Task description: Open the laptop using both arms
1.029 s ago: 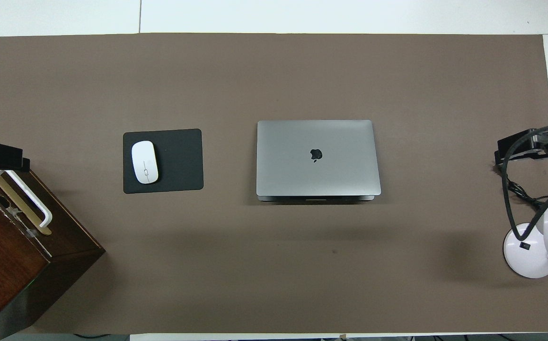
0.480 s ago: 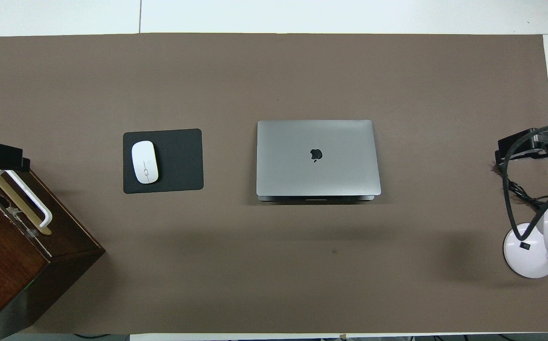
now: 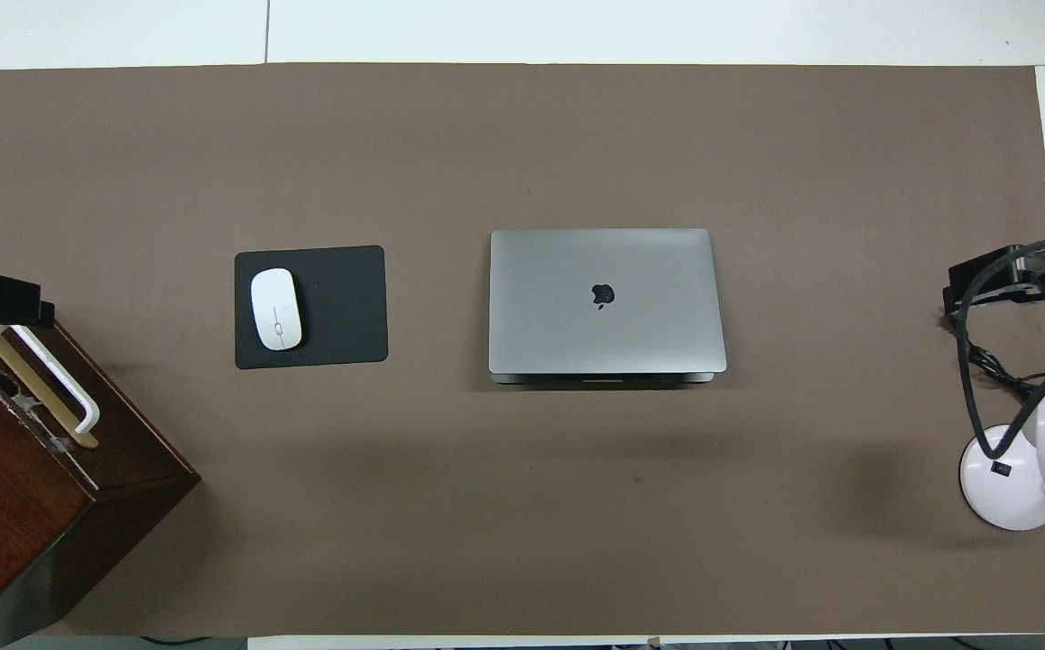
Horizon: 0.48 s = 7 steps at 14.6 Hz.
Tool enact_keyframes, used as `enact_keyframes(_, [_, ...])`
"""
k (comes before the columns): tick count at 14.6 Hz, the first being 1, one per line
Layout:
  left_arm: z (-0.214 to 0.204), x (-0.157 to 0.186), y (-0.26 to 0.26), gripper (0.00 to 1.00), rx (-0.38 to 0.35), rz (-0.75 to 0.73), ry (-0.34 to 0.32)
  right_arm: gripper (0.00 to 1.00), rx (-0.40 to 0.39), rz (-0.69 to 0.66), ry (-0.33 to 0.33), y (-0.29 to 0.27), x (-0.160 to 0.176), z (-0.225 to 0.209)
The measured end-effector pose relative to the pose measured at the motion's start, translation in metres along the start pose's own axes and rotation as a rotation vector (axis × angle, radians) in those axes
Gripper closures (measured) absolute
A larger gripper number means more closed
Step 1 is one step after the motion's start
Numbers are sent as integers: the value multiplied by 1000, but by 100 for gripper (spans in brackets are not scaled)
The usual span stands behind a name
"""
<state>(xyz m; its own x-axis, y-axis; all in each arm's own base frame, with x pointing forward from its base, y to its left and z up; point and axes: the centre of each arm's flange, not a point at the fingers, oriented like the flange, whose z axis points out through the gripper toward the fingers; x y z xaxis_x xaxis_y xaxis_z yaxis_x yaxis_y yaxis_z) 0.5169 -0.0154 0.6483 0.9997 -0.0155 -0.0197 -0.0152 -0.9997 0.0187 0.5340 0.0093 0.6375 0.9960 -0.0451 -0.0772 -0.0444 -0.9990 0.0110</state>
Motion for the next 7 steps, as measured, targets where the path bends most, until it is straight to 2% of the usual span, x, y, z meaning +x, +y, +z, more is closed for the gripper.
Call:
enact_keyframes(2, [0, 0, 0, 12, 0, -1, 0, 0, 0, -1, 0, 0, 0, 0])
enact_keyframes(7, [0, 0, -6, 74, -1, -11, 1, 0, 0, -1, 0, -1, 0, 0])
